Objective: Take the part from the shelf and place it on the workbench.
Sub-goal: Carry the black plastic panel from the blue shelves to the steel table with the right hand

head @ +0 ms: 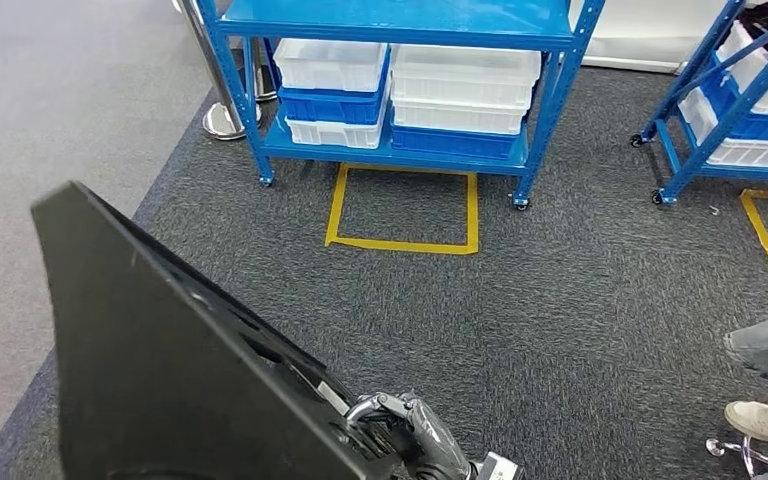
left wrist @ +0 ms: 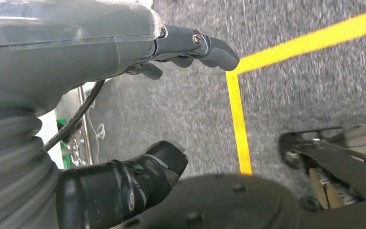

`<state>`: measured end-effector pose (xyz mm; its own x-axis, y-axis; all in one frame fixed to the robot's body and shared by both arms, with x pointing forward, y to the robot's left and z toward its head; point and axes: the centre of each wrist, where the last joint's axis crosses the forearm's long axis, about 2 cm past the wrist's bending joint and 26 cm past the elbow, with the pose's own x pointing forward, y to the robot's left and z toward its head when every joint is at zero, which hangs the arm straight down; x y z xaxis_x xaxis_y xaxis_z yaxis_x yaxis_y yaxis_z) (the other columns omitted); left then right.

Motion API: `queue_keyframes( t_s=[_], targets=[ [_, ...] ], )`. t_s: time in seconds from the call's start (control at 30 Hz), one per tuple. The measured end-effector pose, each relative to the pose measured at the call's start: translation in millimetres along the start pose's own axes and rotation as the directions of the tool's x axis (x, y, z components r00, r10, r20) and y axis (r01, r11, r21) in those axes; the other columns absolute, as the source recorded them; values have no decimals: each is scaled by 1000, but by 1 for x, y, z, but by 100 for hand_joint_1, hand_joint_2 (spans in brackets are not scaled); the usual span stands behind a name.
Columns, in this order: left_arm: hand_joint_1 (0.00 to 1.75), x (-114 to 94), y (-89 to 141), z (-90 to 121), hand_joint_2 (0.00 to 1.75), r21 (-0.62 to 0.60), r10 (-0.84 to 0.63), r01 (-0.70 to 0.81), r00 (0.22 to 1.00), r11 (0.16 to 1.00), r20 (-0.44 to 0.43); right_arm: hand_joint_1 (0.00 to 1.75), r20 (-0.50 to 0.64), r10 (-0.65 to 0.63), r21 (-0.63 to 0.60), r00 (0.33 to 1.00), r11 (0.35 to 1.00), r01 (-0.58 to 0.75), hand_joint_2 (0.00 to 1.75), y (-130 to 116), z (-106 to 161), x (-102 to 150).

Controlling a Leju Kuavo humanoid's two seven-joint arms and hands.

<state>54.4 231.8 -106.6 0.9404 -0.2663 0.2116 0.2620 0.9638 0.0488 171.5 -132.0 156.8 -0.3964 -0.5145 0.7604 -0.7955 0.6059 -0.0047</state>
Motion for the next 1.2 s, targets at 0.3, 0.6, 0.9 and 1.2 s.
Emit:
queue_keyframes(
  t_s=[0.3, 0.6, 0.9, 1.2],
  targets=[
    [0, 5, -9, 1, 175, 14, -5, 4, 1000, 1000, 7, 175, 18, 17, -18, 1000, 1000, -17, 175, -1, 11, 4],
    [0, 6, -18, 2, 175, -2, 13, -13, 1000, 1000, 5, 175, 17, 19, -2, 1000, 1000, -19, 175, -7, 15, 5],
    [0, 6, -20, 3, 175, -5, 15, -15, 1000, 1000, 3, 175, 19, 23, -3, 1000, 1000, -23, 175, -9, 16, 6],
    [0, 9, -21, 3, 175, 20, -13, 12, 1000, 1000, 6, 175, 30, 41, -46, 999, 998, -40, 175, -22, 26, 8]
  ],
)
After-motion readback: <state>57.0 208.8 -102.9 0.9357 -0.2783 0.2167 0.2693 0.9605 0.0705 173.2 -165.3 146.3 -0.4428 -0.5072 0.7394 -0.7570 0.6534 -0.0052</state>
